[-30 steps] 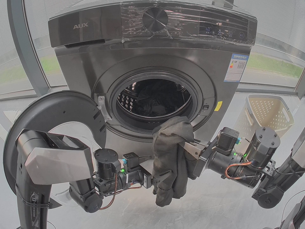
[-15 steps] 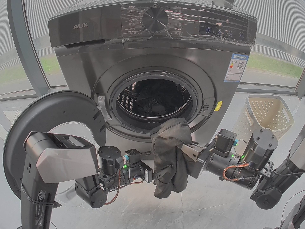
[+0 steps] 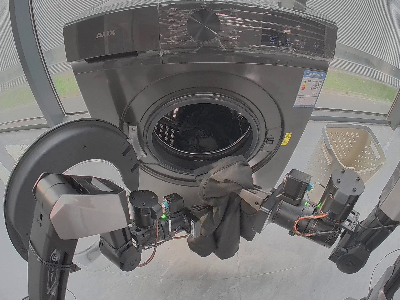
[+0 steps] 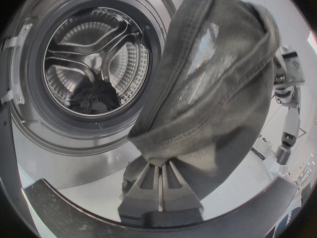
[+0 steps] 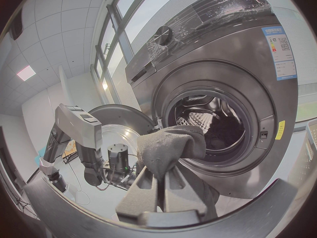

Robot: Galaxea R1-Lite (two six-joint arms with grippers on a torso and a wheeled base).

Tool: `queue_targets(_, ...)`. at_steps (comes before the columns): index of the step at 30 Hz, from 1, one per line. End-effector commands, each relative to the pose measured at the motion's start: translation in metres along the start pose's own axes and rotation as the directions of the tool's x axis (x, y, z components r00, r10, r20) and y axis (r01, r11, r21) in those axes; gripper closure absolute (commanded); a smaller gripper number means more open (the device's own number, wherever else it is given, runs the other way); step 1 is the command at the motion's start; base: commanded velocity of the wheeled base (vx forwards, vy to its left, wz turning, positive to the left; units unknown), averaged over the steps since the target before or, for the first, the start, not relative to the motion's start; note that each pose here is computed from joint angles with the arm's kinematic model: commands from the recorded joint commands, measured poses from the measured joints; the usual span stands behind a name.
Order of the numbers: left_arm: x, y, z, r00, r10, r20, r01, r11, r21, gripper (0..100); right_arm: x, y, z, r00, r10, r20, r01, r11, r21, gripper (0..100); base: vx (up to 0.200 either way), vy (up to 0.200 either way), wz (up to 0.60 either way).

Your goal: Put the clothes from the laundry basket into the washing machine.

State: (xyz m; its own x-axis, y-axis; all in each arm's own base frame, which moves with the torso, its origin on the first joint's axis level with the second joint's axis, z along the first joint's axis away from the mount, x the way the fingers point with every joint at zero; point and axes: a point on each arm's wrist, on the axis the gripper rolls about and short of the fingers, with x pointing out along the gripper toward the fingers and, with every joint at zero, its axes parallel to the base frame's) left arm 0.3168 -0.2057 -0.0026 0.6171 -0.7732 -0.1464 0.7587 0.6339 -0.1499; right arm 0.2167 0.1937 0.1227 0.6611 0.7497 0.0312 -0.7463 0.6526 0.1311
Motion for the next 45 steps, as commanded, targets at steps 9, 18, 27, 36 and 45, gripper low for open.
queue_targets(9,-0.068,-0.01,0.065,0.994,0.054,0.096,-0.058,0.998,0.036,100,-0.012,-0.028,-0.004,0.995,-0.099,-0.029,0.099,0.995,-0.004,100,0.0,0.0,0.0)
queue_targets(18,-0.115,-0.023,0.073,0.992,0.1,0.076,-0.106,0.991,0.083,100,-0.013,-0.033,-0.005,0.992,-0.124,-0.029,0.124,0.992,0.001,100,0.0,0.0,0.0)
queue_targets(27,-0.148,-0.019,0.095,0.972,0.171,0.16,-0.19,0.975,0.113,100,-0.007,-0.049,-0.015,0.98,-0.195,-0.024,0.195,0.981,0.005,100,0.0,0.0,0.0)
queue_targets(36,-0.157,-0.015,0.111,0.956,0.184,0.228,-0.215,0.97,0.118,100,-0.008,-0.043,-0.008,0.974,-0.226,0.01,0.226,0.974,-0.002,100,0.0,0.0,0.0)
queue_targets(45,-0.159,-0.015,0.119,0.948,0.181,0.262,-0.218,0.969,0.12,100,-0.011,-0.039,-0.007,0.969,-0.245,0.013,0.245,0.97,0.0,100,0.0,0.0,0.0)
